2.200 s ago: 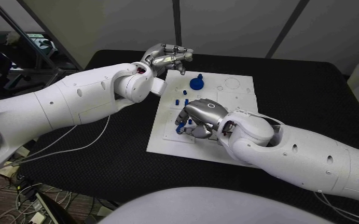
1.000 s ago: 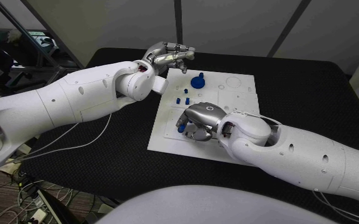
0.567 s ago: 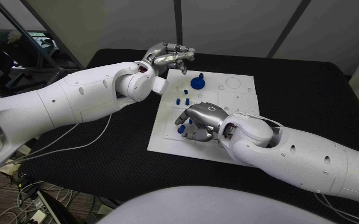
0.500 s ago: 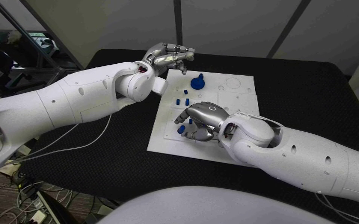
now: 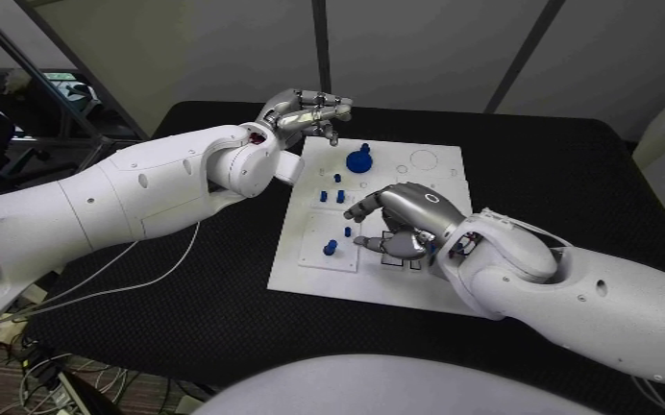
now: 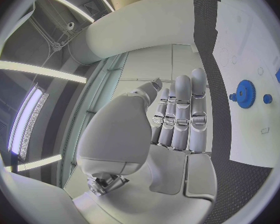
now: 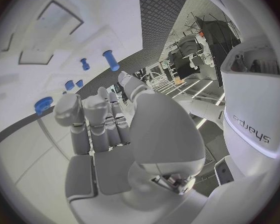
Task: Assemble the parts on the task board
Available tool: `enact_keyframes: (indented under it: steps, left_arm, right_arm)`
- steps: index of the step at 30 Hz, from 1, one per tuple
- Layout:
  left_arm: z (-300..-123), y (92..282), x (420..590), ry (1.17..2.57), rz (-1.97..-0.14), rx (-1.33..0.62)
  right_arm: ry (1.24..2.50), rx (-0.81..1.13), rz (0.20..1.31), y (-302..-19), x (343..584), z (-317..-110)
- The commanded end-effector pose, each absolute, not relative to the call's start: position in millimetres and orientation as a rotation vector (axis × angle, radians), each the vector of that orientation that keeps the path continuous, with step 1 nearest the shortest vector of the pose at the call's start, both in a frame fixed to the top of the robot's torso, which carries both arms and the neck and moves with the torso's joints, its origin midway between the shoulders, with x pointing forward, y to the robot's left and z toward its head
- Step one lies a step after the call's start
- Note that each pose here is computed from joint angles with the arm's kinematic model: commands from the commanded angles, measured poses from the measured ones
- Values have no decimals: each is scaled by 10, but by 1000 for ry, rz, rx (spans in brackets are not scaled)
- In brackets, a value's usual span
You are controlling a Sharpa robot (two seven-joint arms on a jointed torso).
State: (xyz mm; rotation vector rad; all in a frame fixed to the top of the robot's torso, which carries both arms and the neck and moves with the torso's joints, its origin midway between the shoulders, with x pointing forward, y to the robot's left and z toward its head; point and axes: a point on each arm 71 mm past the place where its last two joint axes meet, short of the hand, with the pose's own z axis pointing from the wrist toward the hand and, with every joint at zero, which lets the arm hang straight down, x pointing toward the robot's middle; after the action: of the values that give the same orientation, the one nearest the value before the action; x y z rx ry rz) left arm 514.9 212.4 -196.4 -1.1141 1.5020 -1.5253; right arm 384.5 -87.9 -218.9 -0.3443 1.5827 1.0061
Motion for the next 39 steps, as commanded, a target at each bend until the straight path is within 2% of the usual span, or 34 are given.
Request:
enact_keyframes:
  steps: [1,9,16,21,25,39]
  left_arm:
    - [-1969,2132,5145,1511,-1532,-1113]
    - [-2011,2158,5125,1524,-1520,-1116]
    - [-2025,2180,5111,1528,-1515,-1116]
    - [-2033,2185,5101,1531,-1514,-1116]
    - [-2035,2179,5097,1533,-1516,-1115]
    - [-2038,2190,5093,1533,-1515,-1116]
  right_arm:
    - [1633,-158,990,-1172,3920,-2115]
    - [1765,100,816,-1843,3949,-2116]
    - [1836,175,633,-2176,3925,-2164]
    - [1870,134,509,-2253,3881,-2221]
    - [1883,114,458,-2244,3871,-2261]
    - [1950,75,426,-2135,3795,-2448]
